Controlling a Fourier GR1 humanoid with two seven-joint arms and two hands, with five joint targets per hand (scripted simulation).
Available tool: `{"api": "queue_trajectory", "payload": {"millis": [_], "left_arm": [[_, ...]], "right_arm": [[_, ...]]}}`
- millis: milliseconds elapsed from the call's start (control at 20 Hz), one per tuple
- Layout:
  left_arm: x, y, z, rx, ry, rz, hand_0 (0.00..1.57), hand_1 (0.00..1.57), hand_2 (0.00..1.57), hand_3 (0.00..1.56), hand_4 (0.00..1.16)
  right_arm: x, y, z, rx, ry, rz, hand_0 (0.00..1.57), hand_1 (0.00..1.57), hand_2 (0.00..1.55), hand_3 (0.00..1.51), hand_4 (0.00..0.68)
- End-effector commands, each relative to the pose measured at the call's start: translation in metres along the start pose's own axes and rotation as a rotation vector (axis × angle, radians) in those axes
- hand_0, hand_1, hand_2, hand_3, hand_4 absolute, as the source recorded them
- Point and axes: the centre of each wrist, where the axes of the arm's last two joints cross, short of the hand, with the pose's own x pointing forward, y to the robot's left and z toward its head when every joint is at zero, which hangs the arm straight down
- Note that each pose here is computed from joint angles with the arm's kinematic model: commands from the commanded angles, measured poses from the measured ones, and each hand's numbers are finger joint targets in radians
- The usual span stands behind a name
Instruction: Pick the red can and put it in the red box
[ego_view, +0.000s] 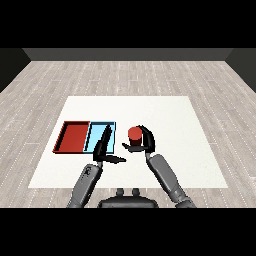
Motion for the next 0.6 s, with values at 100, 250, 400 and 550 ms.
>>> {"api": "queue_trajectory", "payload": {"millis": [100, 250, 400, 550], "left_arm": [[-0.034, -0.022, -0.0134, -0.021, 0.074, 0.015, 0.00, 0.00, 0.00, 0.00, 0.00], [-0.022, -0.026, 0.0079, -0.040, 0.077, 0.028, 0.00, 0.00, 0.00, 0.00, 0.00], [-0.029, -0.024, -0.0122, -0.033, 0.105, 0.063, 0.00, 0.00, 0.00, 0.00, 0.00], [-0.025, -0.020, -0.0114, -0.035, 0.088, 0.061, 0.00, 0.00, 0.00, 0.00, 0.00]], "right_arm": [[-0.013, -0.001, 0.005, 0.013, 0.006, -0.011, 1.46, 1.46, 1.44, 1.39, 0.637], [0.008, 0.018, -0.012, -0.001, -0.010, -0.019, 1.45, 1.45, 1.45, 1.39, 0.630], [0.000, 0.024, -0.021, 0.033, 0.008, -0.020, 1.46, 1.46, 1.45, 1.38, 0.634], [-0.009, 0.021, -0.013, 0.041, -0.020, -0.013, 1.44, 1.44, 1.44, 1.39, 0.631]]}}
